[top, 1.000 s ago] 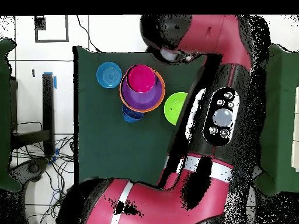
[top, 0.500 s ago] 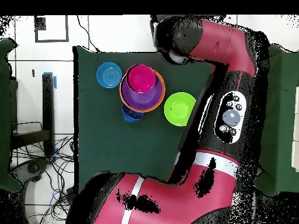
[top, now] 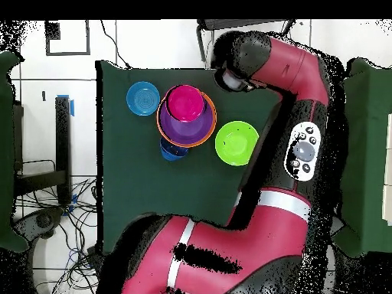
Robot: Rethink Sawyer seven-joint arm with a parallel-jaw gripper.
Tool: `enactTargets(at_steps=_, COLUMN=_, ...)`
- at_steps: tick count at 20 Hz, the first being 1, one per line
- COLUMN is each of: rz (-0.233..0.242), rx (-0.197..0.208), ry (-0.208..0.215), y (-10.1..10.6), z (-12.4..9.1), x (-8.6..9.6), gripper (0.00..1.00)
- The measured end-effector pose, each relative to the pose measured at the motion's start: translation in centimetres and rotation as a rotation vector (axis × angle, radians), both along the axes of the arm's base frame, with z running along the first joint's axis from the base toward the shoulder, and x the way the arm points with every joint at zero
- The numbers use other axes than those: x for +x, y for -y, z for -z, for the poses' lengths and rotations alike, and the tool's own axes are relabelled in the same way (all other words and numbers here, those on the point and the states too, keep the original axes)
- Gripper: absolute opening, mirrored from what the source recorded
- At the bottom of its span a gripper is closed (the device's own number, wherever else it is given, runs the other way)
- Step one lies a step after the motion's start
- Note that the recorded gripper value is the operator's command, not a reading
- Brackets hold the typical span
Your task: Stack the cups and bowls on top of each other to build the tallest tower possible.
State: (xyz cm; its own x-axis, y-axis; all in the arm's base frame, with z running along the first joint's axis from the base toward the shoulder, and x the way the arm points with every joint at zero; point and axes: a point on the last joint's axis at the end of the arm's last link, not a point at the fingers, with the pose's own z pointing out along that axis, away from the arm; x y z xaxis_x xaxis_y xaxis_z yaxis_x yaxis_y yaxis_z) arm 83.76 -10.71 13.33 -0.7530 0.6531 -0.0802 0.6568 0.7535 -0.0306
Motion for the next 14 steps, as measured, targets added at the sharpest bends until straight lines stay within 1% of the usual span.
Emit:
enactTargets(at_steps=1, rz=0.008, rx=0.003, ry=-0.006, y=0.0, z=0.2, x=-0.1, gripper=1.00)
enactTargets(at_steps=2, rz=0.038, rx=0.015, ry=-0.035, y=0.0, z=0.9, x=-0.6, gripper=1.00)
enactTargets(at_steps=3, rz=0.058, rx=0.020, ry=-0.051, y=0.1, z=1.3, x=-0.9, gripper=1.00)
enactTargets(at_steps=6, rz=0.105, rx=0.028, ry=-0.076, y=0.3, z=2.4, x=-1.4, gripper=1.00)
enactTargets(at_steps=8, rz=0.138, rx=0.030, ry=-0.085, y=0.6, z=3.1, x=-1.6, gripper=1.00)
enactTargets(at_steps=10, rz=0.172, rx=0.026, ry=-0.102, y=1.2, z=4.3, x=-2.2, gripper=1.00)
enactTargets(at_steps=14, rz=0.204, rx=0.016, ry=-0.134, y=2.0, z=6.2, x=-3.2, gripper=1.00)
